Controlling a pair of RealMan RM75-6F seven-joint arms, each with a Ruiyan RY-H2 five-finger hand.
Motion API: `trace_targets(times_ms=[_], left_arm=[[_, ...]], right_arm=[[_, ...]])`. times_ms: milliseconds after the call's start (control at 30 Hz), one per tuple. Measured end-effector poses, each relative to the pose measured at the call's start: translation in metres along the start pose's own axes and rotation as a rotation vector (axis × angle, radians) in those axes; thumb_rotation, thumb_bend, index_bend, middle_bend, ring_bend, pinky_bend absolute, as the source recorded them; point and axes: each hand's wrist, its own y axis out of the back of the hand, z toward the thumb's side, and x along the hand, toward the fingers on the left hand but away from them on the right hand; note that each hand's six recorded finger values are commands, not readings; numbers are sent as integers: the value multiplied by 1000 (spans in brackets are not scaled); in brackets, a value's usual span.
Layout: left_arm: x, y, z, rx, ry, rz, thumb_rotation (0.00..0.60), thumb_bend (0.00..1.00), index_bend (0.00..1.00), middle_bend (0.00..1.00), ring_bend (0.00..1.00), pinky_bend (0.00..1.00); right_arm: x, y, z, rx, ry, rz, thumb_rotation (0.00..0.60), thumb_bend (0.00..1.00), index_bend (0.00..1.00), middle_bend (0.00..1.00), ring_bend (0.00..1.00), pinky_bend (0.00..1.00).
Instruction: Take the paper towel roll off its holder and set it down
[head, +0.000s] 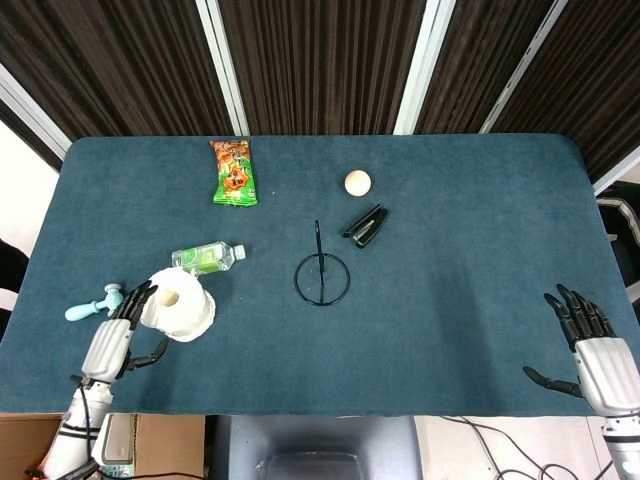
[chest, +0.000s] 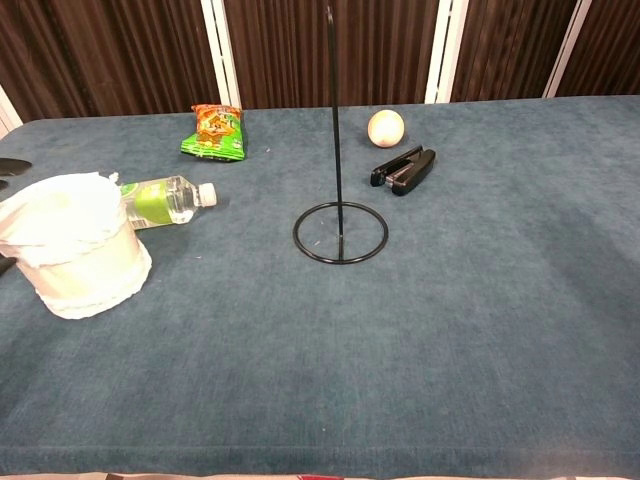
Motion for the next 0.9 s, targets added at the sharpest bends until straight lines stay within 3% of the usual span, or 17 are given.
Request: trace_targets(times_ms=[133,267,367,600,900], left_arm=[[-8,25,4,174,1,34,600,371,0,0,0,86],[-10,60,5,406,-27,132,600,376,0,0,0,79],[-12,82,-5,537,-16,161,600,392,7,0,0,83],[-27,100,-10,574,14,151,600,391,16,0,0,80],[-27,97,-17,605,43,126,600,393,16,0,0,80]], right_arm=[[0,1,0,-3,1,-2,600,124,12,0,0,215],[1,4,-1,-6,-1,-16,600,124,12,0,0,215],[-1,5,-2,-6,-8,-29,600,124,12,0,0,215],[-6,2,-4,3,-25,-19,600,124,7,0,0,215],[-5,1,-3,6,-19,-12,600,124,0,0,0,216]])
